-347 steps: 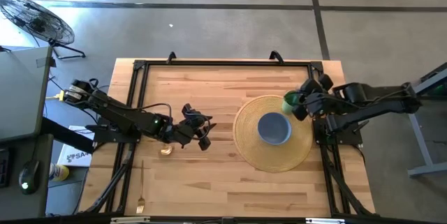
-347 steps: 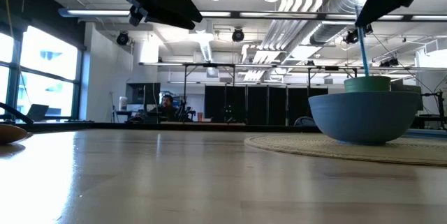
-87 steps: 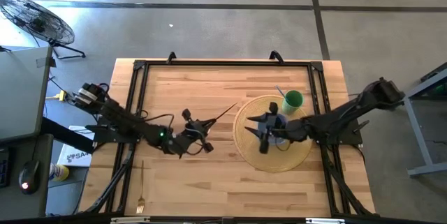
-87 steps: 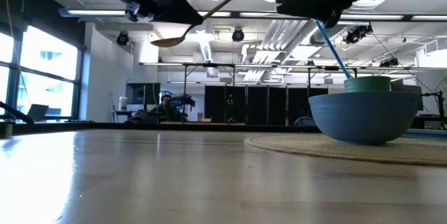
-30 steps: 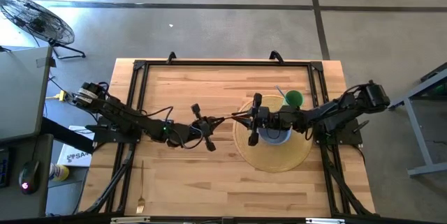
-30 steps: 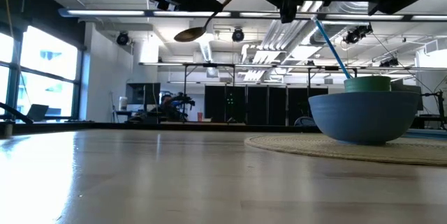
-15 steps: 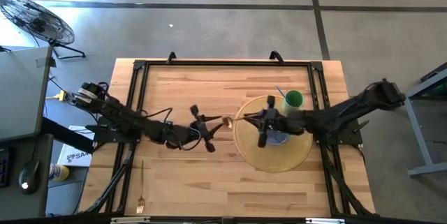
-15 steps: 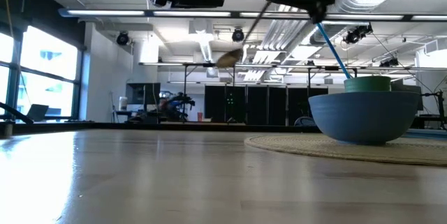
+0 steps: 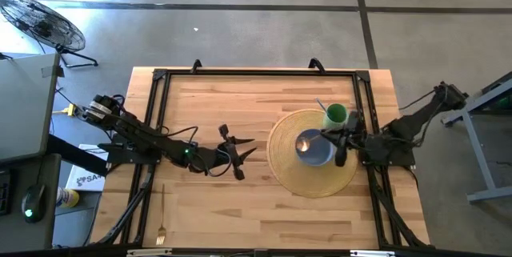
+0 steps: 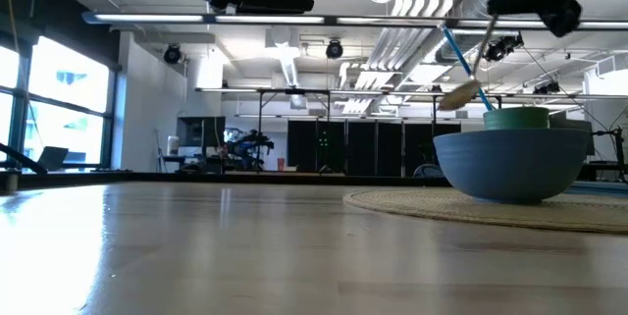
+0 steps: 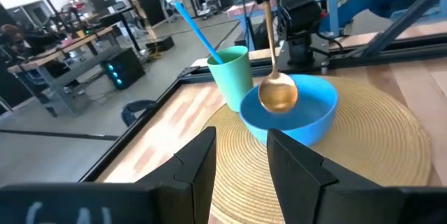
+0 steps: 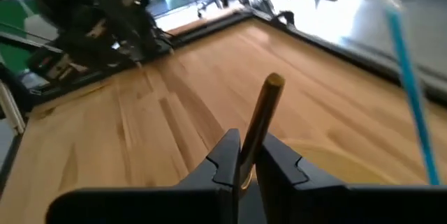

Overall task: Pick & Place Utensil
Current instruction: Put the gold spoon into the violet bowl

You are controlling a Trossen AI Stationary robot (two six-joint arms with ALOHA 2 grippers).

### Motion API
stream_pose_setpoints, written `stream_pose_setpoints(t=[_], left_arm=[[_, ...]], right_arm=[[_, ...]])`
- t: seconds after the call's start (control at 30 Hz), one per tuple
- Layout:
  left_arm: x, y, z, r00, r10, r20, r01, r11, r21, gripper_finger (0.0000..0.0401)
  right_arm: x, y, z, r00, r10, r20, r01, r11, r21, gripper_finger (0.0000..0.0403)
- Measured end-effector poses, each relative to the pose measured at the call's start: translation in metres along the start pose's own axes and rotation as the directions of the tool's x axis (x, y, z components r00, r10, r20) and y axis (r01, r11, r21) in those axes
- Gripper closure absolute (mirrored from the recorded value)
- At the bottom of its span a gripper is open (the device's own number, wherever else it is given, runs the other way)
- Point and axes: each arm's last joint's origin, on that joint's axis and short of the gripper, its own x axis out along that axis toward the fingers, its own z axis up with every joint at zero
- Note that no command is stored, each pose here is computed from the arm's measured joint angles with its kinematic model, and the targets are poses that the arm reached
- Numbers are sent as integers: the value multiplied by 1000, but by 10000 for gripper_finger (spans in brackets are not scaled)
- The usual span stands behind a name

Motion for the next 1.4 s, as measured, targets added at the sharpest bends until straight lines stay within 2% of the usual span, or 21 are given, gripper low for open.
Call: stream_pose_setpoints(t=[0.23, 0.43, 0.73, 0.9, 1.4], left_arm=[[0, 0, -1, 1000, -2, -11, 2, 1000, 6, 277], [0, 0, -1, 1000, -2, -10, 2, 1000, 5, 277], [0, 0, -1, 1000, -2, -11, 2, 1000, 5, 277], [0, 0, -1, 1000, -2, -11, 2, 1000, 5, 277], [0, 0, -2, 1000, -2, -12, 2, 1000, -11, 277]], right_arm=[[-11, -20, -13, 991, -68, -113, 76, 995, 63, 376], [-6, -18, -18, 986, -114, -125, 133, 979, 153, 378], [6, -21, -47, 974, -140, -179, 183, 951, 251, 378], [11, -19, -53, 982, -108, -152, 142, 961, 237, 372], [11, -22, -57, 980, -126, -154, 153, 972, 179, 369]])
